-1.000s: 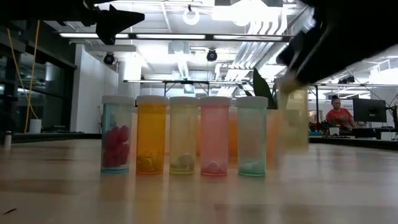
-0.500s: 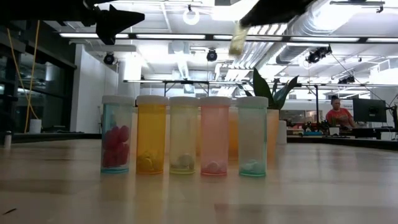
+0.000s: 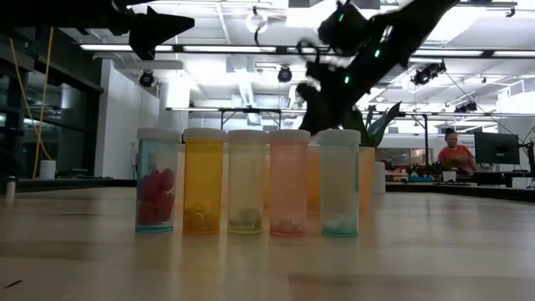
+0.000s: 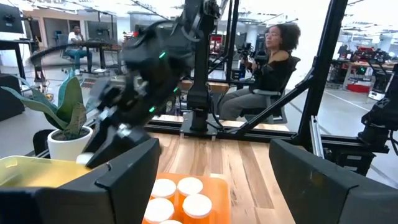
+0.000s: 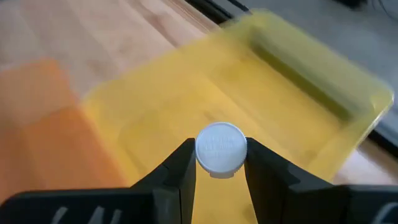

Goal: Pick and place medicine bottles into bin by pill shape (circle, oval)
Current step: Put the small yellow pill bottle into the yellow bin

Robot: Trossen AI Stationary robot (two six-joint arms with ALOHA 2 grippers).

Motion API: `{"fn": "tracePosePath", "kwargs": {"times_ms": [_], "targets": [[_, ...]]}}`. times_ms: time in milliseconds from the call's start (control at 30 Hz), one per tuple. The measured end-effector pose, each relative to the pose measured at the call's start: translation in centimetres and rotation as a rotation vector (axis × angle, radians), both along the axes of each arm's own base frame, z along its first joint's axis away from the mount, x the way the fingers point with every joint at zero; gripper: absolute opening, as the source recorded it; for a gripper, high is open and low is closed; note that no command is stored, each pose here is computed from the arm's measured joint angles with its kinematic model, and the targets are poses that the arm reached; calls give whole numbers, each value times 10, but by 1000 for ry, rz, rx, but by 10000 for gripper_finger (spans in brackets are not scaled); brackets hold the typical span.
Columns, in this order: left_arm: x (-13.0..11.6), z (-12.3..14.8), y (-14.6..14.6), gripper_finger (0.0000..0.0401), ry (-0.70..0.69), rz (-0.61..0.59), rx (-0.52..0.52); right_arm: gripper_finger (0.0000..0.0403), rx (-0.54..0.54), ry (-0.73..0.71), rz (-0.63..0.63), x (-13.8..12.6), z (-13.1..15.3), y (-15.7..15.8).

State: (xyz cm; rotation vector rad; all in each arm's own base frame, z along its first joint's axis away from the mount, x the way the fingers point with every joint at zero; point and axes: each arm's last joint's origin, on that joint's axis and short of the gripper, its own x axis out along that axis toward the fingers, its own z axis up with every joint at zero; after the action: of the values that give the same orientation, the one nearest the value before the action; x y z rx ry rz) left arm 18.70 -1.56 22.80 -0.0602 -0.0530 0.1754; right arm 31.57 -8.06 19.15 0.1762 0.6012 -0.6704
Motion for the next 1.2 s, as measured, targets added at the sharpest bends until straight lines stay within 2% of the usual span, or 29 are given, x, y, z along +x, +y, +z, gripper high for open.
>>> {"fn": "tracePosePath", "kwargs": {"times_ms": [133, 300, 833, 967, 1200], "targets": [[0, 0, 0, 291, 0, 0, 0, 99, 77, -12, -65, 3, -18, -15], [0, 0, 0, 291, 0, 0, 0, 99, 117, -1, -123, 4, -31, -21], [0, 0, 0, 291, 0, 0, -1, 101, 140, 51, -145, 0, -37, -22], [0, 0, 0, 291, 0, 0, -2, 126, 127, 67, -130, 0, -37, -21], [0, 0, 0, 291, 0, 0, -1, 198, 113, 75, -115, 0, -37, -21]]}}
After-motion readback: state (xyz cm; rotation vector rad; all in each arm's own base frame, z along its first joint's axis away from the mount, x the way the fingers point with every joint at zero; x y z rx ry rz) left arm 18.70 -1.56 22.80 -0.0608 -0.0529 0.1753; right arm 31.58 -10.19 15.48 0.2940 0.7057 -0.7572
